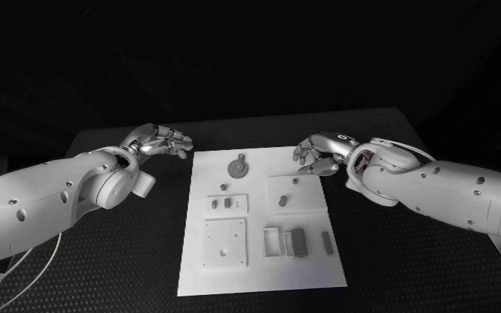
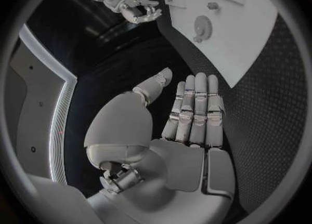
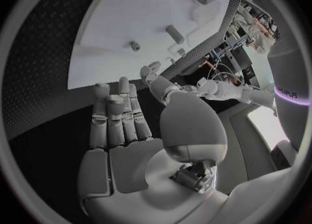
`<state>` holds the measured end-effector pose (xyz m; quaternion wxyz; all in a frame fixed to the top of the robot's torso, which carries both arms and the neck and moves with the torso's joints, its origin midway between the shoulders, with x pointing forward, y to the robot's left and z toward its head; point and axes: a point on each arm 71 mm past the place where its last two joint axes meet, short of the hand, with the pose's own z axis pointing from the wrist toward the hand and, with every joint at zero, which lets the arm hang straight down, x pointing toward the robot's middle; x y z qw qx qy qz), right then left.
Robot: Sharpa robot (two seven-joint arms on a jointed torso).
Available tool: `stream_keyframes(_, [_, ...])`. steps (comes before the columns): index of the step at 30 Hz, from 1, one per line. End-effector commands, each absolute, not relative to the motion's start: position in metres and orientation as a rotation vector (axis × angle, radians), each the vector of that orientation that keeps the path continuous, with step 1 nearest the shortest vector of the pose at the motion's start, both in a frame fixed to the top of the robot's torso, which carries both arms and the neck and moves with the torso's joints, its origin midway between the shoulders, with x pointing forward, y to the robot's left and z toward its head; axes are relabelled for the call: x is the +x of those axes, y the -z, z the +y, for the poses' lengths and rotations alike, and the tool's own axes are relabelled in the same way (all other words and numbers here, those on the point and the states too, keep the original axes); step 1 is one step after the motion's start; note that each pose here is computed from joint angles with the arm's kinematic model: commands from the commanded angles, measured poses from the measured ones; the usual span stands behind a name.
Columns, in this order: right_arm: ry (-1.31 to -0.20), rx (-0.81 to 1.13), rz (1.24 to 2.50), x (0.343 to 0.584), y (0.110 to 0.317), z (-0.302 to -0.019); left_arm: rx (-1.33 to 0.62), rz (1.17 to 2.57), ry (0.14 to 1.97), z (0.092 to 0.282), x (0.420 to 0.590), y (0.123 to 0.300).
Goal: Assemble the parts on the task board
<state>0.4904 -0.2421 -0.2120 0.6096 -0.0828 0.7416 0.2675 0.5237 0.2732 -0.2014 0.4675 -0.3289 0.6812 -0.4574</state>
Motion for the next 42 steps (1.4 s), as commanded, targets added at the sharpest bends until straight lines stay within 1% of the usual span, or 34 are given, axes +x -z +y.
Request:
stream_keyframes(1, [-0.535,-0.357,1.752,0.485,0.220,-0.238,-0.862,1.647,1.277,0.266,0.522,0.198])
stream_keyframes(9, [-0.488,-0.441,1.766,0.477,0.236,-0.231,-0.869,1.643,1.281,0.266,0.522,0.198])
stream_keyframes(14, [-0.474,-0.458,1.753,0.476,0.241,-0.227,-0.869,1.643,1.283,0.266,0.522,0.198])
stream_keyframes(23, [-0.468,-0.460,1.739,0.478,0.243,-0.222,-0.871,1.645,1.280,0.267,0.522,0.199])
stream_keyframes(30, [-0.465,-0.470,1.752,0.478,0.246,-0.218,-0.874,1.650,1.279,0.267,0.522,0.199])
stream_keyframes(42, [-0.418,-0.498,1.739,0.480,0.249,-0.216,-0.877,1.655,1.275,0.268,0.522,0.199])
